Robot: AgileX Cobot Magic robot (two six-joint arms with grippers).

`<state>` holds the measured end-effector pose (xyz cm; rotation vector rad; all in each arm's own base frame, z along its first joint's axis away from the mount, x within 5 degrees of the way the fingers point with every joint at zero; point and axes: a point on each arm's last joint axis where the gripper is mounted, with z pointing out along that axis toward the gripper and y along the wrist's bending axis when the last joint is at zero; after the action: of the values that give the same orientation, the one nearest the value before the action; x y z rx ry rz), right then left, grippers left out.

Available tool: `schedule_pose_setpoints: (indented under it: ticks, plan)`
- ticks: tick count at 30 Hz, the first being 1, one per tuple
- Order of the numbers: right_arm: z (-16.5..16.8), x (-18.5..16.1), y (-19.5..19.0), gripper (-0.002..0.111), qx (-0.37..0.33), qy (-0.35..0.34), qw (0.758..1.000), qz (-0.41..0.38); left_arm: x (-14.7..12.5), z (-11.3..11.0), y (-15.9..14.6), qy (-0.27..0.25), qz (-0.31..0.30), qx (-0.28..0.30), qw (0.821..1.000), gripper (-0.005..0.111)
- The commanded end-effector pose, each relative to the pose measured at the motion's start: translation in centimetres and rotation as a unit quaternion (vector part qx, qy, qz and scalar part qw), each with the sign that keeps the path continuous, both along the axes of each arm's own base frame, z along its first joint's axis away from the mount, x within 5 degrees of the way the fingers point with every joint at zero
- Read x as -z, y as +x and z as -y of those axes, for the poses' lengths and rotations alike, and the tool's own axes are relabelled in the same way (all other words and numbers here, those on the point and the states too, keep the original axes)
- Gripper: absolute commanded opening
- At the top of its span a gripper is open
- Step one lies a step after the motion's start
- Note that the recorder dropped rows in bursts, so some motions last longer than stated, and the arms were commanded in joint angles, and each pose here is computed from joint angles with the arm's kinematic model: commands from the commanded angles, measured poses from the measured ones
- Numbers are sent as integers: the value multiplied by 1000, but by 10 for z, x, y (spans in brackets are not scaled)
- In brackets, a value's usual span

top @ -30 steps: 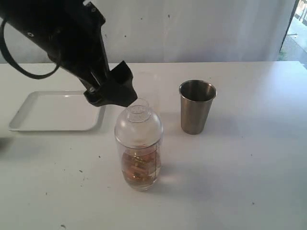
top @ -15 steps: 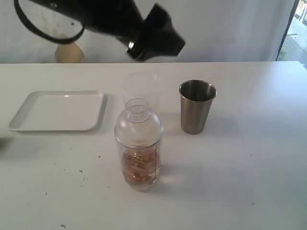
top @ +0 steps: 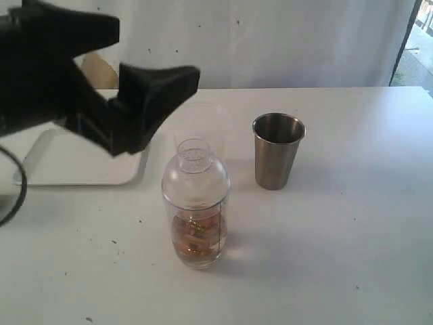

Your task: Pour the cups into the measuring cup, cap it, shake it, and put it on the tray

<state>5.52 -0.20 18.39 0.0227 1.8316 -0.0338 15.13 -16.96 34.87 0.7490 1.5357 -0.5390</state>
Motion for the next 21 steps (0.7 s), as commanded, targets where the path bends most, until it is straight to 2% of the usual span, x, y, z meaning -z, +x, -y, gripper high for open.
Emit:
schedule_pose_setpoints:
  ticks: [1,4,6,8,11,17,21]
  plan:
    - [0,1,0,0,3,1,1000,4,51,-10,-16,3,-35,-9,999,105]
    - [0,1,0,0,3,1,1000,4,88,-21,-17,-4,-64,-46,997,105]
    - [0,1,0,0,3,1,1000,4,95,-23,-19,-12,-77,-49,996,105]
    - [0,1,0,0,3,1,1000,4,103,-23,-23,6,-64,-27,998,105]
    - [0,1,0,0,3,1,1000,4,117,-22,-31,5,-49,14,999,105]
    - [0,1,0,0,3,1,1000,4,151,-17,-26,45,-81,7,996,105]
    - [0,1,0,0,3,1,1000,4,164,-9,-18,42,-77,0,996,105]
